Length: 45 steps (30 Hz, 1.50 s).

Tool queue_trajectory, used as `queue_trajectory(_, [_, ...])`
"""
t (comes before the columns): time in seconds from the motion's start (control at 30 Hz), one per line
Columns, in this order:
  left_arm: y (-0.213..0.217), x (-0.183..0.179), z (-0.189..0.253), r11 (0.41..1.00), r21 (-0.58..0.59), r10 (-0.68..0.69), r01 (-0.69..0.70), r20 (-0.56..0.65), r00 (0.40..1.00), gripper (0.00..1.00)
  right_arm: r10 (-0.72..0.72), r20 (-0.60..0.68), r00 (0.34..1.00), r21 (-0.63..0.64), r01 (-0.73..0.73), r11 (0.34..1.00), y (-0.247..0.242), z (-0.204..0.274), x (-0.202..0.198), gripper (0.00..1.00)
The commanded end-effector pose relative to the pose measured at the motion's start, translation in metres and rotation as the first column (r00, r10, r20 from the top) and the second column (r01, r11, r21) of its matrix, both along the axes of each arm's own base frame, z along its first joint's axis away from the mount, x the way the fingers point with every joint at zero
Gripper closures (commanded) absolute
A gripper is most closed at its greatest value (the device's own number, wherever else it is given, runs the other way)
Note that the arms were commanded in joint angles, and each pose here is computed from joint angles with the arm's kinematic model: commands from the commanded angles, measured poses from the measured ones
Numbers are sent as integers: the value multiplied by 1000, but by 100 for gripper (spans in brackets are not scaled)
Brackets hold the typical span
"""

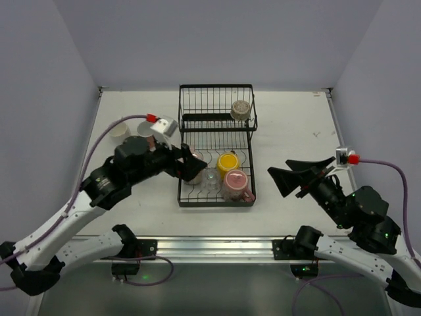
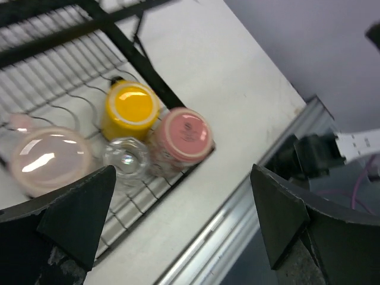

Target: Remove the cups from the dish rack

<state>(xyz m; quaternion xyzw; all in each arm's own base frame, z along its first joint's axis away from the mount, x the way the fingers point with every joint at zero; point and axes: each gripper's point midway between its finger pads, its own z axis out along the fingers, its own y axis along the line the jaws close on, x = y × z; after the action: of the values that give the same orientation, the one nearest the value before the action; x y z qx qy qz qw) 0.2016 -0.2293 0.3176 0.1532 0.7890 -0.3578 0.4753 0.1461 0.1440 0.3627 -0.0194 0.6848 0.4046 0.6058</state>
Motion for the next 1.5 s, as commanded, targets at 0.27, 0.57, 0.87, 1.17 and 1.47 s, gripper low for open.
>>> queue_trajectory(0.27, [-142,4,-67,984,151,97,-95,-9,995,0,-83,4,997,41,83,996,-24,14,2,1])
queue_trajectory(0.57, [-156,26,-110,918,292,274,-267,16,961,0,-30,-14,999,-7,30,1000,-10,3,-1,1])
queue_trajectory(0.87, [-157,29,-146,887,332,351,-321,-33,936,0,14,-2,1000,-8,-14,1000,-9,-1,-8,1])
queue_trajectory(1.17, [-156,26,-173,862,377,388,-340,-56,920,0,59,-8,998,-32,-60,998,1,-8,-11,1])
queue_trajectory(1.47, [-151,23,-195,823,447,410,-352,-39,911,0,87,-2,996,-18,-87,996,5,-10,-14,1])
